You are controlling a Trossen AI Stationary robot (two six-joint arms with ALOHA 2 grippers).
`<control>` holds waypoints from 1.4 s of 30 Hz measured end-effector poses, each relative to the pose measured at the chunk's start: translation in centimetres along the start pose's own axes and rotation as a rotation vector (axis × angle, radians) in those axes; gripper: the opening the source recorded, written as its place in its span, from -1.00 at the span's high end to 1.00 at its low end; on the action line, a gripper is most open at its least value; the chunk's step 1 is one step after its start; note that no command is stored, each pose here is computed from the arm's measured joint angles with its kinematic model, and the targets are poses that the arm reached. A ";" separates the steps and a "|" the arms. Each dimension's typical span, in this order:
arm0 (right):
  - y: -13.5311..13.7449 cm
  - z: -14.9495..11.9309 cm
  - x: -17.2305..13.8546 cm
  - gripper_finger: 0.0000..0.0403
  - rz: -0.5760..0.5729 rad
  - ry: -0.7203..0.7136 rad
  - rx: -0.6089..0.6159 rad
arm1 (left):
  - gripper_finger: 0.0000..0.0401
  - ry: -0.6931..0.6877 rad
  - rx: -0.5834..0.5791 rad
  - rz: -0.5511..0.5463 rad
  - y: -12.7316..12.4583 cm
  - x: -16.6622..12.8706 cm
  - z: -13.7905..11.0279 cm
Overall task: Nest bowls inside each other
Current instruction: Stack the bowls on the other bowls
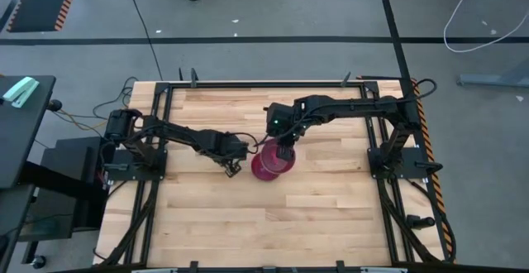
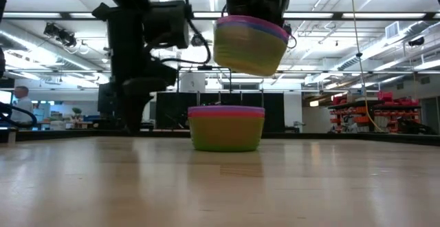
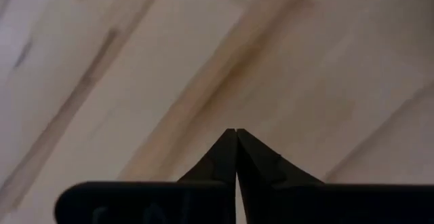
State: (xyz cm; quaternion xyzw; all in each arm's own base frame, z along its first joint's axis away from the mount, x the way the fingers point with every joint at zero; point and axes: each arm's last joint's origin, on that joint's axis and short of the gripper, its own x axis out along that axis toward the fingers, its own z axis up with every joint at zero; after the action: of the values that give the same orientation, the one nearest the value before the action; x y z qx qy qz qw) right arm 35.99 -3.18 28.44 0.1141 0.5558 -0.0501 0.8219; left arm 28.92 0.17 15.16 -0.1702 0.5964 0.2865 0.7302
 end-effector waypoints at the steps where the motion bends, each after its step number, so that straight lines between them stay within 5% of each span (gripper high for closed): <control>1: -0.2 0.1 0.0 0.94 0.001 -0.003 0.007 | 0.92 0.014 0.003 0.021 0.3 0.0 -0.1; 25: -2.1 1.2 1.9 0.94 0.056 0.005 0.047 | 0.85 0.049 -0.137 0.173 8.0 1.5 3.5; 42: -2.3 3.7 8.6 0.94 0.073 0.190 -0.020 | 0.94 -0.057 -0.269 0.154 11.3 2.2 5.8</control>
State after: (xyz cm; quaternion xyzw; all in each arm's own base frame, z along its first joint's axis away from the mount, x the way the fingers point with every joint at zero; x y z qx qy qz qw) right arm 42.10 -5.90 21.52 0.1304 0.6272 -0.0037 0.7678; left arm 26.68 12.81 15.45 -0.2121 0.5431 0.4238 0.6931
